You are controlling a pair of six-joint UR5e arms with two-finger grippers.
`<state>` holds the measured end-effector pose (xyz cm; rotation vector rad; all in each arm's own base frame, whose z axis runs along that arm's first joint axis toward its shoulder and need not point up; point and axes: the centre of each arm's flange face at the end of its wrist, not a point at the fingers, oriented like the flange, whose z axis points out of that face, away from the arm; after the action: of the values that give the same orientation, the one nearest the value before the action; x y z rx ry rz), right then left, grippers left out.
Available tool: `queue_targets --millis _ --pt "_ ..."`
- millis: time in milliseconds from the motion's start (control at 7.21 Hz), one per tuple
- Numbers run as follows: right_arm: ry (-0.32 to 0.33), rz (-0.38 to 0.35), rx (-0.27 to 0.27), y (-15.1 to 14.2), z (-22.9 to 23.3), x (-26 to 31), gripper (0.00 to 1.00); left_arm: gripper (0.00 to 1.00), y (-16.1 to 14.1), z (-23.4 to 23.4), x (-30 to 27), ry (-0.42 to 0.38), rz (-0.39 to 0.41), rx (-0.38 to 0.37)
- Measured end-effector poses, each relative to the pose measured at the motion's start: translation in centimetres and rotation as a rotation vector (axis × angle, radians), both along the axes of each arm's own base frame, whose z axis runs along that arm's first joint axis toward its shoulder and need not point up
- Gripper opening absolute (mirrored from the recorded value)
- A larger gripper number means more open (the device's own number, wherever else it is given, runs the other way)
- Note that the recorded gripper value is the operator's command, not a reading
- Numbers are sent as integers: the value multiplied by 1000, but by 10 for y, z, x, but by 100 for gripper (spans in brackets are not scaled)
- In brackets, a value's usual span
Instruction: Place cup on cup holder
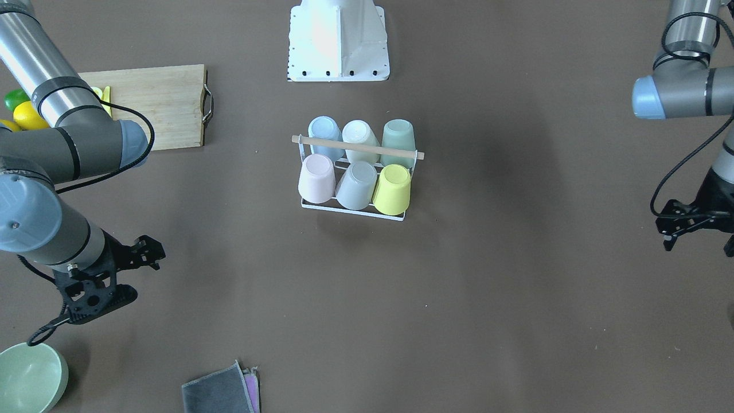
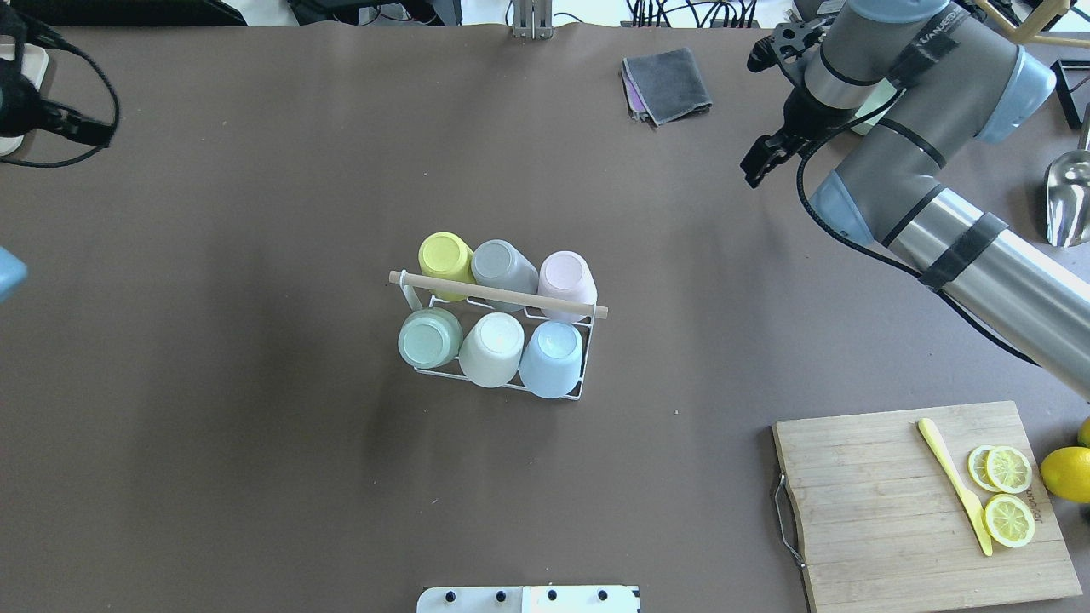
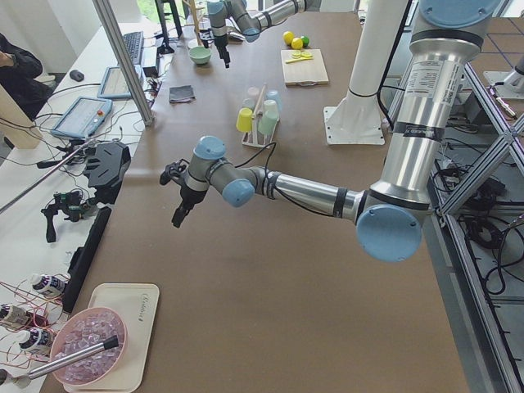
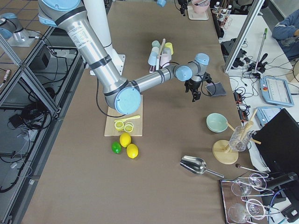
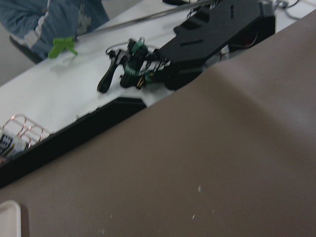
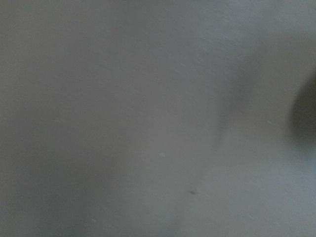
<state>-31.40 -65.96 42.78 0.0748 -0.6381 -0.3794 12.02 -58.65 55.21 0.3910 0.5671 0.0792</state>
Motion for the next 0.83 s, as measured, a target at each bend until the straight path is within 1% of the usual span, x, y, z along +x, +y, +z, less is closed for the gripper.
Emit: queue_targets --millis 139,277,416,554,693,832 --pt "59 51 -71 -7 23 36 100 98 12 28 -28 16 -11 -141" --pt "51 101 -142 -9 47 80 100 98 15 41 -58 57 -35 -271" --pt "25 143 -196 0 77 127 100 98 18 44 -89 121 -67 -369" --pt "11 170 -226 23 112 175 100 98 30 53 -117 197 -95 -439" --pt "-7 197 -261 52 150 224 100 98 58 71 -142 259 -98 -474" --pt "-40 234 -304 86 186 273 100 98 90 90 -164 292 -59 -461"
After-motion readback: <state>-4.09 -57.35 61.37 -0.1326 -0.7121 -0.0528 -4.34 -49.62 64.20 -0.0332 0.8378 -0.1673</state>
